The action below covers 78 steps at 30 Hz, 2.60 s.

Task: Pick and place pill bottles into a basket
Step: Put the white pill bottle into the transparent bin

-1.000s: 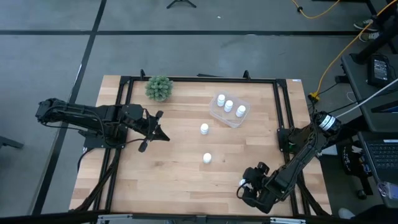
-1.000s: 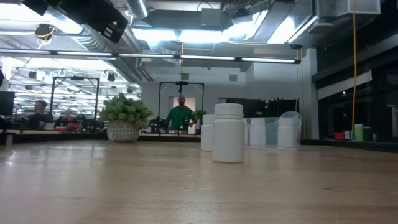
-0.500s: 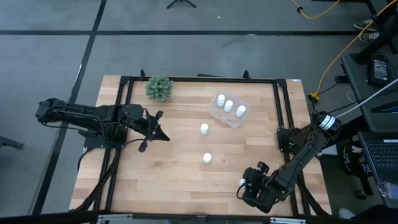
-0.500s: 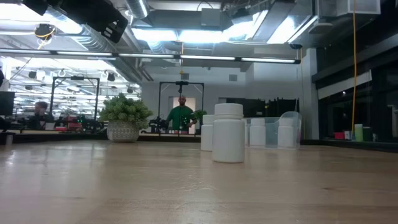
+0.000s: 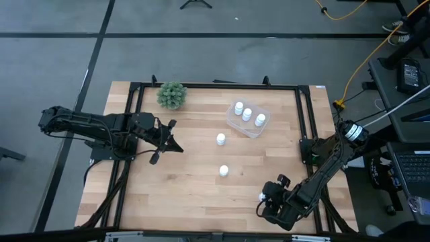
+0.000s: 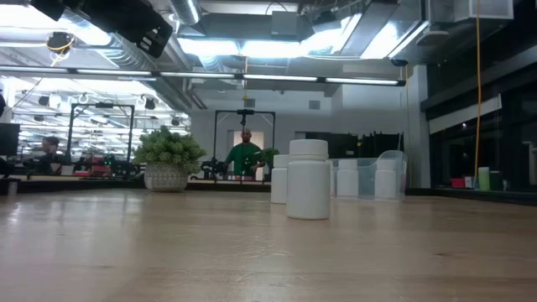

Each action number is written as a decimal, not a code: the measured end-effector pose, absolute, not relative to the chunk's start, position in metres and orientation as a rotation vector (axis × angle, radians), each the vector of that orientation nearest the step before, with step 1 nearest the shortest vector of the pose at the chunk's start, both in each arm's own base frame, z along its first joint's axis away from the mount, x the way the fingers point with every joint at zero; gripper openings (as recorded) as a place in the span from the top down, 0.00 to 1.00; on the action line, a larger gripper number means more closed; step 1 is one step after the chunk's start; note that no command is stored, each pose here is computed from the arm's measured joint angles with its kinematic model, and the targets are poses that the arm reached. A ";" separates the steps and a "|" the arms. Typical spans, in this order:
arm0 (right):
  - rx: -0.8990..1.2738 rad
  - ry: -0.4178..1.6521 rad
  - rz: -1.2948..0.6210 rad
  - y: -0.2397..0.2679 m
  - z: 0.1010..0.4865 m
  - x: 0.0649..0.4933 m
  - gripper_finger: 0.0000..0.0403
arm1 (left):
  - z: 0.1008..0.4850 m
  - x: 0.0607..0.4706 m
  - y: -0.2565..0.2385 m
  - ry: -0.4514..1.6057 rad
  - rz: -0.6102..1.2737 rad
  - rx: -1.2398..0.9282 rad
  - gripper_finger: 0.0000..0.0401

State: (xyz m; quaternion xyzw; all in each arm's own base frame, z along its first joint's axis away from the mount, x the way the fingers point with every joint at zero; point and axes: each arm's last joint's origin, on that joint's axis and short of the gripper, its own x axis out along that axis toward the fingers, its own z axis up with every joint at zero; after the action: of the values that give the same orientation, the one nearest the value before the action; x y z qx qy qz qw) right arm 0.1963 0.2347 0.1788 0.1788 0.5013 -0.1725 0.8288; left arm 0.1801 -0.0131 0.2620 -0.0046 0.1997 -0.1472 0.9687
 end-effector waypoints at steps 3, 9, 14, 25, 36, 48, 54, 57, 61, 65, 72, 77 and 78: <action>0.369 1.040 -0.362 0.233 0.183 0.196 0.62 | 0.262 0.180 -0.013 0.404 -0.298 -0.009 0.99; 0.363 0.943 -0.349 0.224 0.206 0.192 0.61 | 0.262 0.180 -0.013 0.404 -0.296 -0.009 0.99; 0.326 0.858 -0.346 0.212 0.226 0.186 0.61 | 0.262 0.180 -0.013 0.401 -0.294 0.012 0.99; 0.230 0.774 -0.363 0.172 0.260 0.193 0.61 | 0.262 0.180 -0.013 0.399 -0.297 0.028 0.99; 0.163 0.789 -0.462 0.131 0.261 0.219 0.61 | 0.262 0.180 -0.013 0.386 -0.311 0.116 0.98; 0.093 0.859 -0.406 0.062 0.268 0.245 0.61 | 0.262 0.180 -0.013 0.375 -0.324 0.183 0.98; 0.070 0.823 -0.401 0.029 0.287 0.237 0.61 | 0.262 0.180 -0.013 0.379 -0.325 0.182 0.99; 0.098 0.821 -0.378 0.016 0.293 0.233 0.61 | 0.261 0.180 -0.013 0.382 -0.325 0.181 0.99; 0.101 0.836 -0.363 0.001 0.294 0.232 0.61 | 0.261 0.180 -0.013 0.385 -0.326 0.181 0.99; 0.116 0.857 -0.340 -0.012 0.293 0.232 0.61 | 0.261 0.180 -0.013 0.386 -0.325 0.180 0.98; 0.114 0.876 -0.319 -0.025 0.294 0.229 0.61 | 0.260 0.179 -0.013 0.398 -0.327 0.178 0.99; 0.119 0.916 -0.341 -0.034 0.292 0.225 0.61 | 0.260 0.179 -0.013 0.398 -0.327 0.178 0.99; 0.121 0.920 -0.348 -0.036 0.291 0.224 0.61 | 0.260 0.179 -0.013 0.399 -0.327 0.178 0.98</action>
State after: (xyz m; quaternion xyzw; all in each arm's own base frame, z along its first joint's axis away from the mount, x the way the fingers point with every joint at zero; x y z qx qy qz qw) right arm 0.2238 -0.0363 0.2914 0.0583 0.4416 -0.1669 0.8796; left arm 0.1793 -0.0128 0.2599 0.0879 0.1968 -0.1613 0.9631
